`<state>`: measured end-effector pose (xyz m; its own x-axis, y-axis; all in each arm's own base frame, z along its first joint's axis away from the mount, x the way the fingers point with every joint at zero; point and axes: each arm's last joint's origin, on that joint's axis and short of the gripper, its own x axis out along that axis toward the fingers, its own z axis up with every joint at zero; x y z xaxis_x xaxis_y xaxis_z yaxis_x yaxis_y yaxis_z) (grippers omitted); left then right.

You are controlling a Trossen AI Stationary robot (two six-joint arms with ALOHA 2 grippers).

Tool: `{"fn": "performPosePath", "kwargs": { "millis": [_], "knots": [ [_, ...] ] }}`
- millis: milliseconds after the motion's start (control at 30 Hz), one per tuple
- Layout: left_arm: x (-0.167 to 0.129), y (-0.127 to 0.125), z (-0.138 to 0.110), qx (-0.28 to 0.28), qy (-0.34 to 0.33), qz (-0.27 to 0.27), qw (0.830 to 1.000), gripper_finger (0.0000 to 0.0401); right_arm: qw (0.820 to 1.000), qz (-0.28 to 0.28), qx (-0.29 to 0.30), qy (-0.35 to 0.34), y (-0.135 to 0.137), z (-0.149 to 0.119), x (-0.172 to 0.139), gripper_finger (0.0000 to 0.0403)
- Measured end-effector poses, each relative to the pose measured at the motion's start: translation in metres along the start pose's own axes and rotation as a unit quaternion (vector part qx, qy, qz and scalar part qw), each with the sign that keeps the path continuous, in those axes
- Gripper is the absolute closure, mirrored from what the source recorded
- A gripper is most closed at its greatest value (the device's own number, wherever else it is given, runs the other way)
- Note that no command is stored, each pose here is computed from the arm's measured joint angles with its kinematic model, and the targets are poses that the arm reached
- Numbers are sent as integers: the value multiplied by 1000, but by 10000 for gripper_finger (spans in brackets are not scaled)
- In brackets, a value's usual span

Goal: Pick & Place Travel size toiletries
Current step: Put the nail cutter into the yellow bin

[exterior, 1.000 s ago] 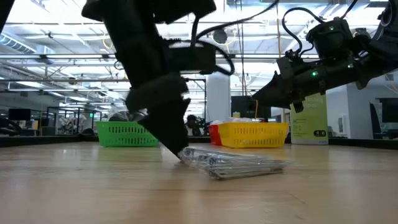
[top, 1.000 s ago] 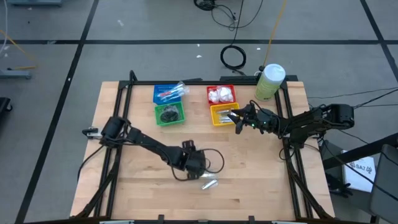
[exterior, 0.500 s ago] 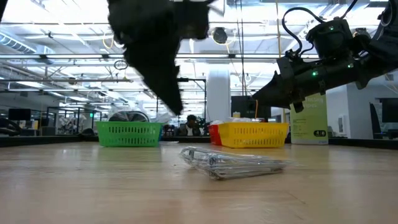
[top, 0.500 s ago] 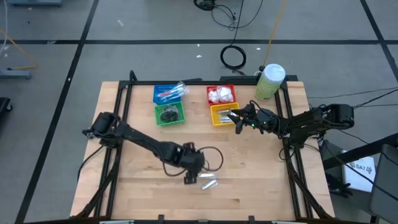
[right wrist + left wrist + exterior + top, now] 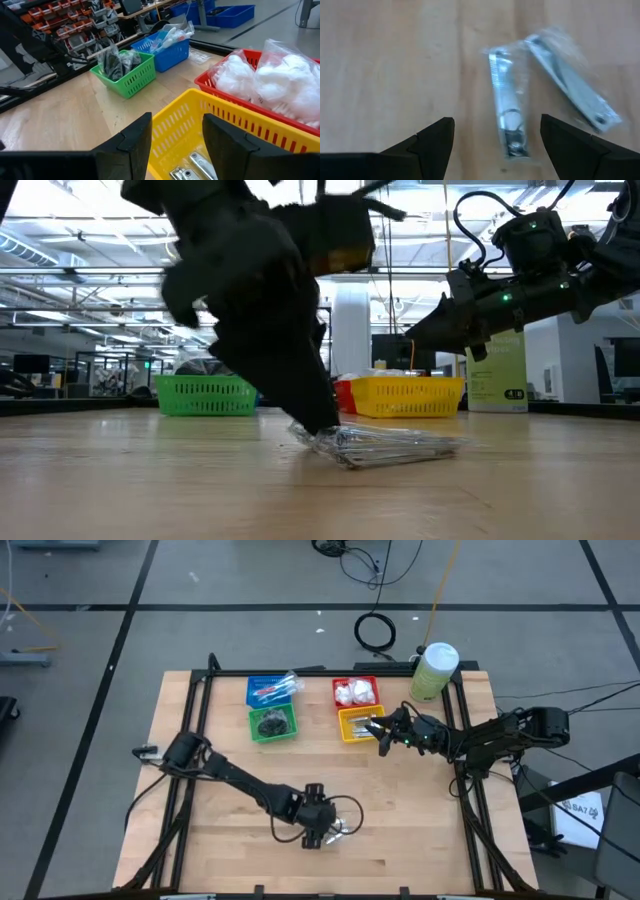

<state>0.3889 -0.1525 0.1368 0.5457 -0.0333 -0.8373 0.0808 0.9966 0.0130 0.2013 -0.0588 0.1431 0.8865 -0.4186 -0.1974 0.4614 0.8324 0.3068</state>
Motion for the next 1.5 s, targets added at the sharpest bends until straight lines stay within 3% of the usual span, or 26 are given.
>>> {"fn": "performPosePath", "kwargs": {
  "millis": [167,367,500,633,867,1000,1133,1433,1500],
  "knots": [
    [2,14,3,-17,8,4,1000,112,1000,0,0,0,0,0,0,236],
    [5,31,2,-36,27,-31,998,112,1000,0,0,0,0,0,0,236],
    [8,38,-2,-9,36,-25,999,112,1000,0,0,0,0,0,0,236],
    [7,46,-3,18,40,4,999,112,1000,0,0,0,0,0,0,236],
    [9,71,0,8,37,79,996,112,1000,-1,-2,0,0,0,0,236],
    [10,79,2,22,40,22,999,112,1000,-2,-4,0,0,0,0,236],
    [13,79,6,-2,16,-46,999,112,1000,-2,-6,0,0,0,0,236],
    [11,79,21,-107,-45,-54,992,112,1000,-2,-13,1,0,0,0,236],
    [11,78,21,-102,-43,-54,992,112,1000,-2,-13,1,0,0,0,236]
  ]
}}
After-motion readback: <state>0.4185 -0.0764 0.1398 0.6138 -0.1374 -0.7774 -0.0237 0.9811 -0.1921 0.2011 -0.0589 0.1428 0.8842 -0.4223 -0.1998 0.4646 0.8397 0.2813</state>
